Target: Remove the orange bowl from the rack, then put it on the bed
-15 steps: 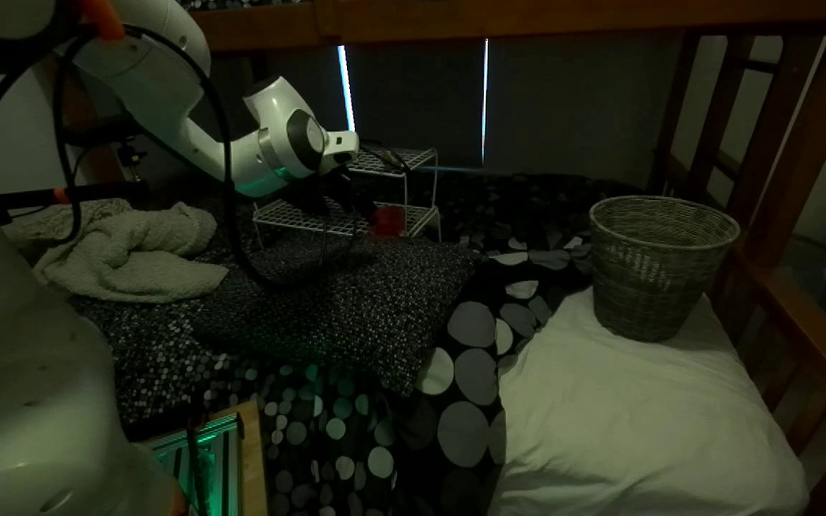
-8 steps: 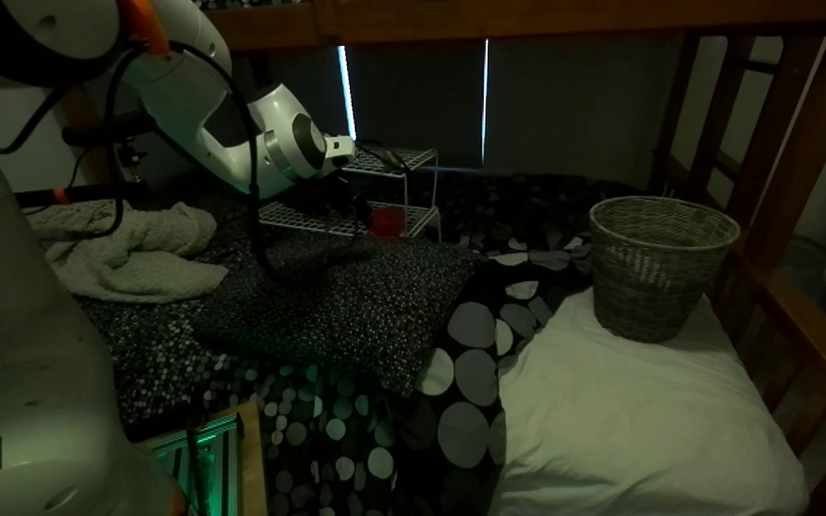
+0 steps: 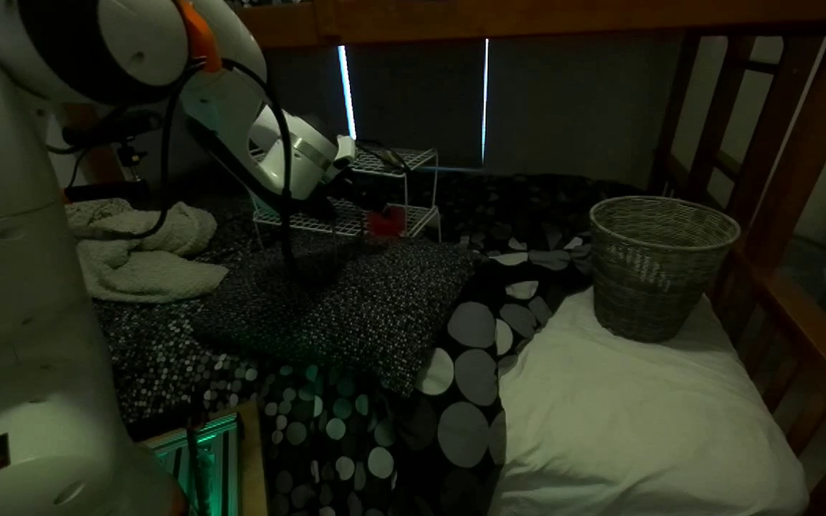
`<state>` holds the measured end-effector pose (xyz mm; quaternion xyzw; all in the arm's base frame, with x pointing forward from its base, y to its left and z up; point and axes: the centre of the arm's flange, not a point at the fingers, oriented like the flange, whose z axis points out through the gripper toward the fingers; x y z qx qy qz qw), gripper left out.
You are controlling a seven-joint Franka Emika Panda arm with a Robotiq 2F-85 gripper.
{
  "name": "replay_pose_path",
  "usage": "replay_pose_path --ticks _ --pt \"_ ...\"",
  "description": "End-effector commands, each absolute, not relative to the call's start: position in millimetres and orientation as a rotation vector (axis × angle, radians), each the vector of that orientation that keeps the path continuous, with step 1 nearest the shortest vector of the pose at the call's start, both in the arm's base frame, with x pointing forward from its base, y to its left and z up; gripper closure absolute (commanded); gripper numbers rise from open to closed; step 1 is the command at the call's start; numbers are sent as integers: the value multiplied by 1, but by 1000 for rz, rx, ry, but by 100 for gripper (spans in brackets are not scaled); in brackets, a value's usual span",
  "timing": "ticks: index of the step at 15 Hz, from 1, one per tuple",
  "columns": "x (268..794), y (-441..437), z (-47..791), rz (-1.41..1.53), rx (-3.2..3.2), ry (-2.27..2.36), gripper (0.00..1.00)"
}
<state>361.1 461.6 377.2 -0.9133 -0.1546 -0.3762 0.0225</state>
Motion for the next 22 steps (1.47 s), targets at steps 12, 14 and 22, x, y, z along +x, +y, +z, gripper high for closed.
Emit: replay_pose_path --ticks 12,14,22 --pt "395 556 309 -1281 -2724 -457 0" --pt "397 561 309 -1256 -2726 -448 0" --pt "408 566 298 -1299 -2820 -334 0"
